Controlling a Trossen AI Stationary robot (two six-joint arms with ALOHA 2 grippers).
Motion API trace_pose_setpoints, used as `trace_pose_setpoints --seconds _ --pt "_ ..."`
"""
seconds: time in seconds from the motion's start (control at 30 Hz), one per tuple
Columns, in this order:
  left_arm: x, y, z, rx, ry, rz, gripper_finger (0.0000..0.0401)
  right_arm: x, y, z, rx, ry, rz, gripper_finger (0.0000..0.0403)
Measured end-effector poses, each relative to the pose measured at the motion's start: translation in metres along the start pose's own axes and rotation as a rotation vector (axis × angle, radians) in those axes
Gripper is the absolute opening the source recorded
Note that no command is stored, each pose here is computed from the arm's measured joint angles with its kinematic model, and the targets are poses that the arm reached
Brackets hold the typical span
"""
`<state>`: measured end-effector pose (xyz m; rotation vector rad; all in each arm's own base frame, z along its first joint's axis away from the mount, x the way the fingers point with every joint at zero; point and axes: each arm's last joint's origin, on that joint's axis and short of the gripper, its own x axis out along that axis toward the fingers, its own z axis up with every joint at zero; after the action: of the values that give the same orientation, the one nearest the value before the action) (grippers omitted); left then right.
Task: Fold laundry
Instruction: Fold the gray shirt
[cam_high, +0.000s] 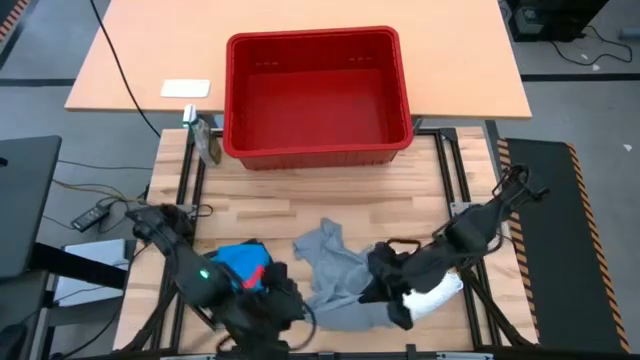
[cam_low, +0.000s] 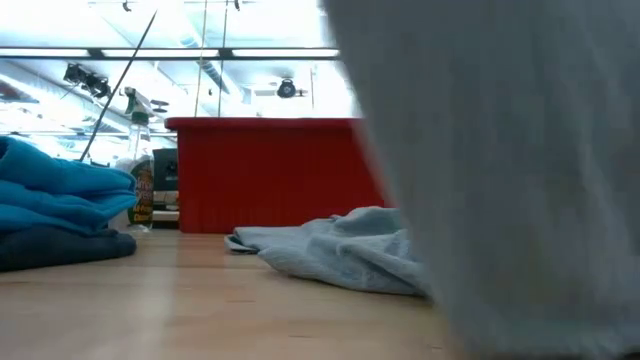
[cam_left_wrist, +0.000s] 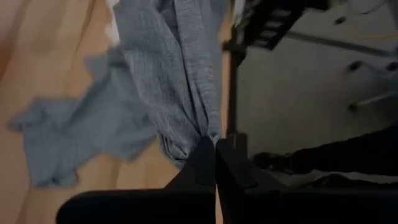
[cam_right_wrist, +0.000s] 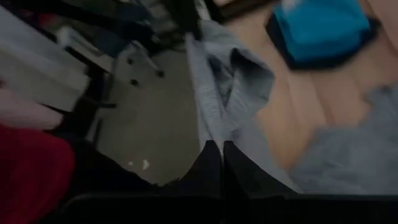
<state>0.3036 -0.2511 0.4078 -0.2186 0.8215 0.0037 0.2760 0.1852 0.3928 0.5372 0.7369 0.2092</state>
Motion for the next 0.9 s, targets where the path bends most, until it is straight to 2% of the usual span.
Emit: trace_pose_setpoints --seconds 0.1,0.2,0.47,0.57,0.73,0.9 --pt "0.016 0.0 -0.006 -0.064 0.053 0.06 0.0 0.014 -0.016 -0.007 0.011 0.034 -0.063 0.0002" --pt "0.022 0.01 -0.007 -0.117 0.096 0.13 0.0 0.019 -0.034 0.0 -0.021 0.038 -0.112 0.0002" --pt "0.029 0.063 0.01 -0.222 0.16 0.379 0.0 0.013 -0.105 0.051 -0.287 0.061 -0.194 0.0002" --pt "0.037 0.085 0.023 -0.249 0.16 0.424 0.0 0.004 -0.137 0.072 -0.354 0.044 -0.218 0.0002" --pt "0.047 0.126 0.044 -0.311 0.159 0.496 0.0 -0.016 -0.184 0.097 -0.425 0.014 -0.182 0.0002" --pt "0.049 0.155 0.057 -0.372 0.151 0.541 0.0 -0.022 -0.217 0.104 -0.545 -0.013 -0.127 0.0002"
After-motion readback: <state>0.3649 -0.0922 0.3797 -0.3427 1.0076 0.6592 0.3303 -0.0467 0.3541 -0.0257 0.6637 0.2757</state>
